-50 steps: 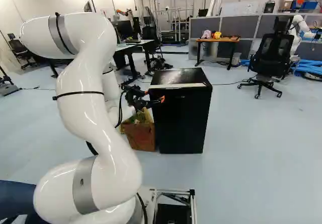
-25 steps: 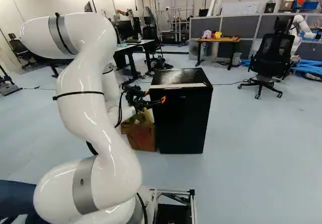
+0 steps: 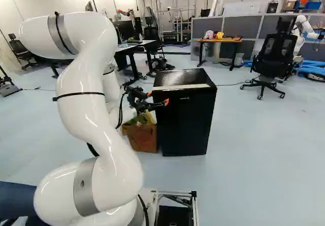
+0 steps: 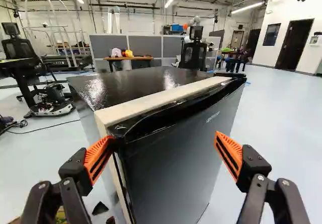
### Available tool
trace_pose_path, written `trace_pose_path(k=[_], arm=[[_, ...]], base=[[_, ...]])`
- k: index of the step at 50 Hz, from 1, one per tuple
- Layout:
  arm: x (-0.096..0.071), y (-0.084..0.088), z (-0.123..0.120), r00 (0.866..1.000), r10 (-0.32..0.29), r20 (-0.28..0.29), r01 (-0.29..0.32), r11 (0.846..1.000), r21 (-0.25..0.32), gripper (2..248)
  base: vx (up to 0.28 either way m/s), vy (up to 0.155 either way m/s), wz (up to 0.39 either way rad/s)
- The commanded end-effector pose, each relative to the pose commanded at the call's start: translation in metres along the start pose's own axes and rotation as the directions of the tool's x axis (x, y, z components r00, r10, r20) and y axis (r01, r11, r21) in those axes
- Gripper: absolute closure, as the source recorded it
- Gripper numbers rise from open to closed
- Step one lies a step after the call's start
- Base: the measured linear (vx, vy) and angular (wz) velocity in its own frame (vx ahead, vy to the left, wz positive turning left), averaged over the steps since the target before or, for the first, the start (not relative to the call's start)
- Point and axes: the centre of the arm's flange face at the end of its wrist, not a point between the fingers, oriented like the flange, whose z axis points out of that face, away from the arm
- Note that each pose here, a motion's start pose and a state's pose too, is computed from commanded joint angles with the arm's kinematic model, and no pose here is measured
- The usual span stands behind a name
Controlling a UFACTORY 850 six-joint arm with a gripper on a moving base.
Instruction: Grab a drink from the fridge
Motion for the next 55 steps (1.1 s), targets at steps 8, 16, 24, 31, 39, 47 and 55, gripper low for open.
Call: trace_pose_path(k=[8,16,24,31,39,47,55], arm=[[0.000,0.004,-0.002,1.000,-0.002,0.002,0.002,1.000,-0.018,3],[0.000,0.008,-0.005,1.000,-0.004,0.004,0.005,0.999,-0.037,3],[0.001,0.012,-0.007,1.000,-0.007,0.006,0.007,0.998,-0.055,3],[0.001,0.016,-0.009,1.000,-0.009,0.008,0.010,0.997,-0.071,3],[0.001,0.021,-0.012,1.000,-0.012,0.010,0.013,0.996,-0.090,3],[0.001,0.025,-0.015,1.000,-0.015,0.012,0.016,0.994,-0.110,3],[0.002,0.030,-0.018,1.000,-0.017,0.014,0.019,0.991,-0.130,3]], base=[[0.000,0.000,0.000],[0.000,0.000,0.000],[0.000,-0.001,-0.004],[0.000,0.000,0.000],[0.000,0.000,0.000],[0.000,0.000,0.000],[0.000,0.000,0.000]])
